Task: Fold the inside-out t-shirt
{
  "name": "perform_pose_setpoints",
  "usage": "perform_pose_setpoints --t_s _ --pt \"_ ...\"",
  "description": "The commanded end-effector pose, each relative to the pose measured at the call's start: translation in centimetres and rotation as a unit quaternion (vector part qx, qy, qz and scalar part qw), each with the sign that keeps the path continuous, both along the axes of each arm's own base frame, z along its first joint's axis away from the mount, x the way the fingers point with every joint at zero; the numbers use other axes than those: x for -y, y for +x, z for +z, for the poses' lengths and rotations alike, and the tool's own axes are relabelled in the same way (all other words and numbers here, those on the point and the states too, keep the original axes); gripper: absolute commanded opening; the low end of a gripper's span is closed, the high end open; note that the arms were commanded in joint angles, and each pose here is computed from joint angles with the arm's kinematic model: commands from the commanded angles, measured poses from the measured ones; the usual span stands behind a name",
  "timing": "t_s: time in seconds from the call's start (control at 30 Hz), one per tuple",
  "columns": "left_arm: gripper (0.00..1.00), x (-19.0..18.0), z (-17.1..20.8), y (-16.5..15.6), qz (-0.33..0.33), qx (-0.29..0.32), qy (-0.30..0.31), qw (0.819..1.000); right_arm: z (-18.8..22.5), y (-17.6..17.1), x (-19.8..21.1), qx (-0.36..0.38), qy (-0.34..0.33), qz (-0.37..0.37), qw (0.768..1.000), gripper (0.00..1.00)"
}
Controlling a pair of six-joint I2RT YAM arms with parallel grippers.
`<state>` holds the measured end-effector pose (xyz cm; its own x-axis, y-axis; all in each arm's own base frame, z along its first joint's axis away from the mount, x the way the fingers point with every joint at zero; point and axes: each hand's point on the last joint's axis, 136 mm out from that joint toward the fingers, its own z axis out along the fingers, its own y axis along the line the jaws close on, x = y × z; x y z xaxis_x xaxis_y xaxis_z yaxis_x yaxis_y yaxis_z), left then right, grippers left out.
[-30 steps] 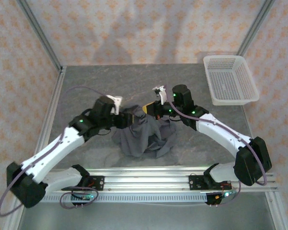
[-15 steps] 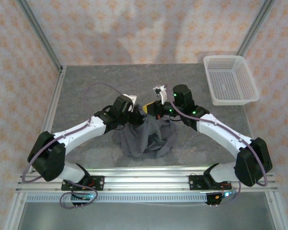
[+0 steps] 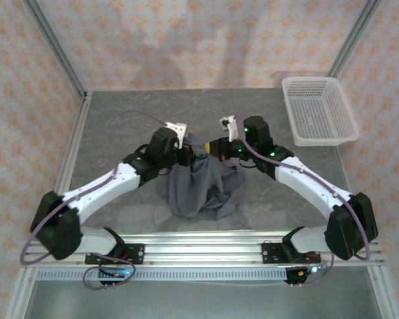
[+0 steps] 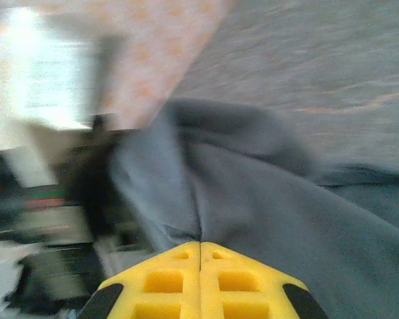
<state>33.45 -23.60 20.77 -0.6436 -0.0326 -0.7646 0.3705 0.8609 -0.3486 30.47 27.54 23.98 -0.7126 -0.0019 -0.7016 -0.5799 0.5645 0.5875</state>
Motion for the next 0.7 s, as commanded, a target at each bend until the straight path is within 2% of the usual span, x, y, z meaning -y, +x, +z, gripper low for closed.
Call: perform_pose_setpoints --t_s 0.0,0.07,0.13,0.17,0.23,0.27,0.3,0.4,0.5,0.53,0.57,0.63,0.67 --pt "0.0 0.9 6.1 -3.4 -0.074 0.003 -0.047 0.996 -2.3 4.2 6.5 0.014 -0.111 -0.147 0.983 0.0" --pt "0.0 1.1 6.4 -5.2 -0.106 -0.023 -0.043 0.993 -4.9 5.2 8.2 0.029 -0.177 -0.16 0.971 0.0" --pt "0.0 1.4 6.8 -6.4 -0.13 -0.039 -0.054 0.989 -6.0 5.0 7.4 0.035 -0.191 -0.122 0.973 0.0" --pt "0.0 1.6 7.0 -6.7 -0.137 -0.043 -0.062 0.988 -5.6 4.7 6.8 0.036 -0.182 -0.113 0.976 0.02" --pt "0.0 1.9 7.1 -6.8 -0.14 -0.052 -0.072 0.986 -3.8 3.6 5.7 0.057 -0.161 -0.103 0.98 0.26" --pt "0.0 1.9 7.0 -6.7 -0.137 -0.055 -0.072 0.986 -2.7 3.0 5.7 0.074 -0.158 -0.112 0.978 0.31" --pt "0.0 1.9 6.8 -6.4 -0.13 -0.061 -0.068 0.987 -1.2 2.2 6.1 0.097 -0.151 -0.127 0.976 0.34" --pt "0.0 1.5 5.4 -5.2 -0.102 -0.083 -0.04 0.991 3.0 -1.0 7.0 0.17 -0.097 -0.178 0.964 0.33" --pt "0.0 1.3 4.0 -4.3 -0.084 -0.105 -0.019 0.991 4.7 -5.1 5.0 0.223 -0.042 -0.158 0.961 0.33" --pt "0.0 1.2 3.4 -4.0 -0.077 -0.116 -0.011 0.99 4.8 -6.2 3.9 0.233 -0.037 -0.144 0.961 0.36" --pt "0.0 1.1 3.0 -3.8 -0.07 -0.123 -0.006 0.99 5.0 -7.0 2.8 0.241 -0.038 -0.131 0.961 0.45" --pt "0.0 1.1 2.7 -3.4 -0.059 -0.137 -0.002 0.989 4.6 -7.2 1.3 0.25 -0.059 -0.129 0.958 0.68" --pt "0.0 1.2 2.8 -3.4 -0.056 -0.141 -0.004 0.988 4.3 -6.7 1.1 0.25 -0.07 -0.139 0.956 0.74"
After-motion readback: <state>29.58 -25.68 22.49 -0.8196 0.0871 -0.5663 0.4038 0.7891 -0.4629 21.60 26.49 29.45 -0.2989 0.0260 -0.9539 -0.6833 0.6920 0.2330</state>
